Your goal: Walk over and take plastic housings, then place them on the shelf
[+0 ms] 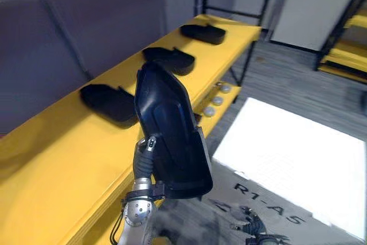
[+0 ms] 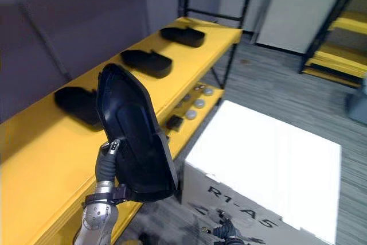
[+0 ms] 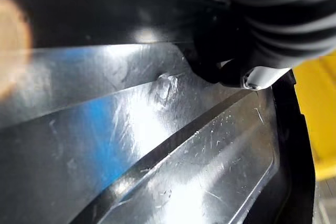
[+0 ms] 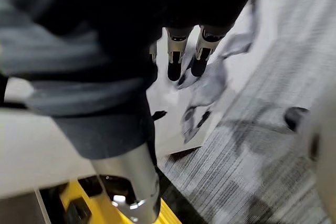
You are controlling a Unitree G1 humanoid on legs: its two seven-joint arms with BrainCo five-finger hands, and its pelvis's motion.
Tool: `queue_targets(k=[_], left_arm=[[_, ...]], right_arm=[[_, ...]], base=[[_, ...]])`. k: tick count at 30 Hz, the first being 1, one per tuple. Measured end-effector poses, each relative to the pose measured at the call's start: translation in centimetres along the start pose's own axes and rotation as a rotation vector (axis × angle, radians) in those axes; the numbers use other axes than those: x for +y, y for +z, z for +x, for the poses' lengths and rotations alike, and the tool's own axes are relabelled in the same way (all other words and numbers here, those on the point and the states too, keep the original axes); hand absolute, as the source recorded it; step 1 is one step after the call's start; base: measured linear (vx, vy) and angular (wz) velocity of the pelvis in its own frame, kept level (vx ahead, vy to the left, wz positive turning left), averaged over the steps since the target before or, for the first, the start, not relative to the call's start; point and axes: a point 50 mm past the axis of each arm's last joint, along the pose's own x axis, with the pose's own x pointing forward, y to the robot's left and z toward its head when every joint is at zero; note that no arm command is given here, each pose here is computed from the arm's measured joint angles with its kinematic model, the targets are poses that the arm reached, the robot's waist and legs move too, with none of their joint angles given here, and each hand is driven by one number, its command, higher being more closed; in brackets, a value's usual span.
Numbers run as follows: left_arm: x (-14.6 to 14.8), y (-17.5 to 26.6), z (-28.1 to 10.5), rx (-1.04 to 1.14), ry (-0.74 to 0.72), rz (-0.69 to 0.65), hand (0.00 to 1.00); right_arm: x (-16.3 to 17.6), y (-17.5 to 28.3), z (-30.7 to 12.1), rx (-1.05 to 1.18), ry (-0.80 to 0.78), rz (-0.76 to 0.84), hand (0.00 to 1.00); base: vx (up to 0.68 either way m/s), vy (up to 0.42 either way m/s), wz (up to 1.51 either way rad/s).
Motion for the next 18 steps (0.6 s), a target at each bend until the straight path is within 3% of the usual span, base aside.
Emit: queue_targets(k=[7,12,18], left_arm=[[-0.2,0.5,0.8,-0.036,0.007,0.009,1.00],[-2.1,0.9,1.5,-0.064,-0.060,0.018,1.00],[-2.5,0.5,2.2,-0.060,-0.043,0.044,1.00]], right_arm=[[1.5,-0.3,0.3,0.040,0.024,0.033,0.00],[1.2,-0.4,0.3,0.047,0.010,0.039,0.00],[1.7,-0.5,-0.5,0.014,0.013,0.076,0.00]], base=[[0.11,0.148,0.88],[0.17,0.154,0.74],[0.15,-0.049,0.97]])
